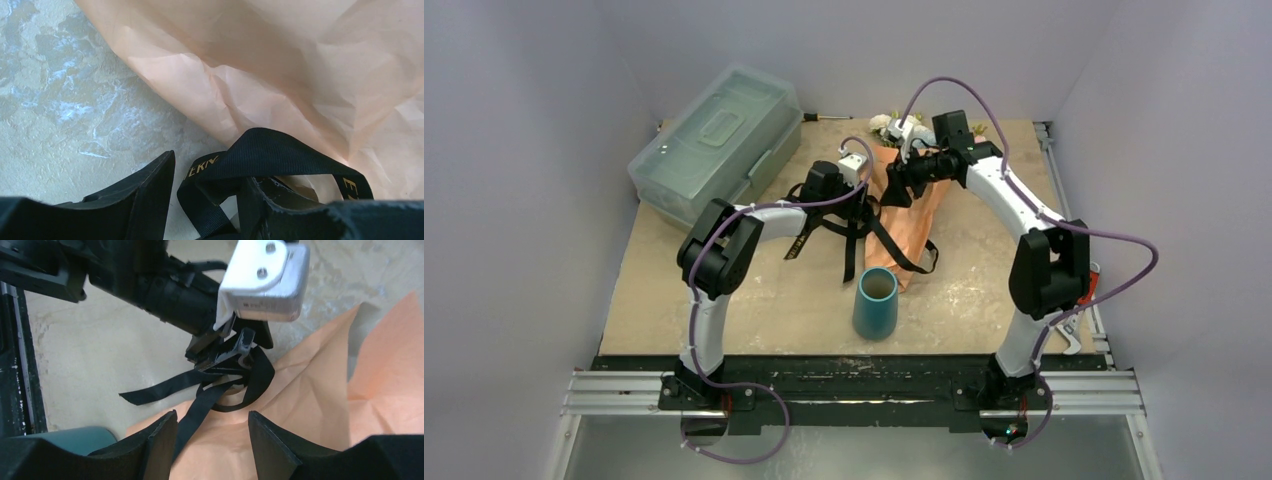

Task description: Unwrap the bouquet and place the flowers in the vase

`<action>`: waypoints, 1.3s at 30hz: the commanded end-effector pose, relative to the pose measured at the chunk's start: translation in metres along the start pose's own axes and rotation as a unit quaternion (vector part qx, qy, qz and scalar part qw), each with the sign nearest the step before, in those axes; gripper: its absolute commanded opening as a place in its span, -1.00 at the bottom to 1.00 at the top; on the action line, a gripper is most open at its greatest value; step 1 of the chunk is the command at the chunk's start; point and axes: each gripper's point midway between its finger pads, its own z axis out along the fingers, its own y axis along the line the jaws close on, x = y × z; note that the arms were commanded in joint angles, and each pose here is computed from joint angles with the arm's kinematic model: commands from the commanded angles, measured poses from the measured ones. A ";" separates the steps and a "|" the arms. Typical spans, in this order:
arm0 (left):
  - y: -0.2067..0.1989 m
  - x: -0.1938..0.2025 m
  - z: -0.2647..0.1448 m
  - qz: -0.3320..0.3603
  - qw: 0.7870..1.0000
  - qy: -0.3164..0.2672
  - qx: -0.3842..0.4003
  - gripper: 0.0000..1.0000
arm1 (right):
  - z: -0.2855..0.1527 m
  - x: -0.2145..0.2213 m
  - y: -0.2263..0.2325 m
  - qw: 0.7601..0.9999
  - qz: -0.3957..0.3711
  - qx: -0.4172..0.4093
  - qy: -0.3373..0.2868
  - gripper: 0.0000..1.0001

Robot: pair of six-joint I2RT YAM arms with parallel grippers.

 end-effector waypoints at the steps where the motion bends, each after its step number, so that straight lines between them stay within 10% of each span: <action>1: -0.012 -0.042 -0.002 -0.004 0.998 -0.053 0.020 -0.08 | 0.010 0.006 -0.005 1.000 -0.001 0.014 -0.002 0.15; 20: -0.010 -0.038 0.003 -0.018 0.998 -0.049 0.020 -0.08 | 0.061 0.085 0.000 0.990 0.125 -0.008 0.057 0.08; 27: 0.002 -0.033 0.003 -0.010 0.999 -0.037 -0.009 -0.08 | 0.058 0.086 0.020 0.986 0.142 -0.061 0.060 -1.00; 39: 0.023 -0.028 -0.014 0.002 0.999 -0.026 -0.031 0.03 | -0.037 0.075 -0.002 0.992 0.114 0.016 0.041 -1.00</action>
